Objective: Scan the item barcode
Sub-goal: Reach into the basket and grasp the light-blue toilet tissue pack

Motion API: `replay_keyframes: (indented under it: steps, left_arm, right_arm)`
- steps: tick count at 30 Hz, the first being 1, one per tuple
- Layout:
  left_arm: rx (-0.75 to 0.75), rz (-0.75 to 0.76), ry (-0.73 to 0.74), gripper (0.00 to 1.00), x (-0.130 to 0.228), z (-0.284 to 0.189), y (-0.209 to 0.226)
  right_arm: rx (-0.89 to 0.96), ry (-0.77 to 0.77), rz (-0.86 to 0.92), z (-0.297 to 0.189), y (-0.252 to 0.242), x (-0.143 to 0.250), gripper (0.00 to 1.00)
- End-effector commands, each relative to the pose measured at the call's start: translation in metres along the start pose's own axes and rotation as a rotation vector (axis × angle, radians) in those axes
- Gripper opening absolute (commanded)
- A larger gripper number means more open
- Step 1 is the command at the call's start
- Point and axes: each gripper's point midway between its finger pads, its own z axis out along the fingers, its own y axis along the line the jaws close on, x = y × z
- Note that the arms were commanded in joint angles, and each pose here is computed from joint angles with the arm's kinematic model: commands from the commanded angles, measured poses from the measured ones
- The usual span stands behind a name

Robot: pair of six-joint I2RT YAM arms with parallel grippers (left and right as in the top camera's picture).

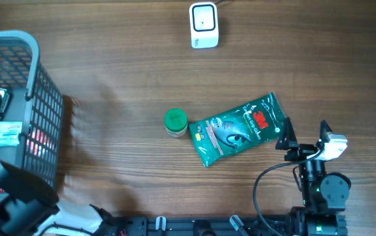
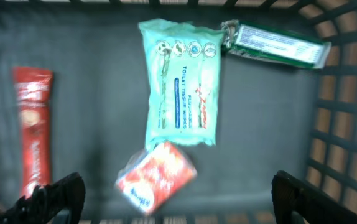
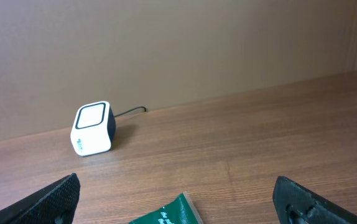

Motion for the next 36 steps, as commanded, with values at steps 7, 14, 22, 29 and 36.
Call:
replay_keyframes:
  steps: [7,14,22,29,36]
  left_arm:
    - [-0.109,0.019,0.11,0.91,0.018,0.096,0.001]
    - [-0.159,0.033,0.158,0.95,0.033,0.142,0.007]
    - [-0.18,0.089,0.156,0.22,0.032,0.141,0.013]
    - [-0.127,0.078,0.103,0.17,0.012,0.084,0.003]
    - [0.06,0.04,-0.083,0.17,-0.025,-0.053,-0.009]
  right_arm:
    - [-0.013,-0.006,0.009,0.0,0.003,-0.001,1.0]
    - [-0.013,-0.006,0.008,0.0,0.002,-0.001,1.0]
    - [-0.013,-0.006,0.009,0.0,0.002,-0.001,1.0]
    - [-0.013,-0.006,0.008,0.0,0.002,-0.001,1.0]
    - [-0.013,-0.006,0.009,0.0,0.003,-0.001,1.0]
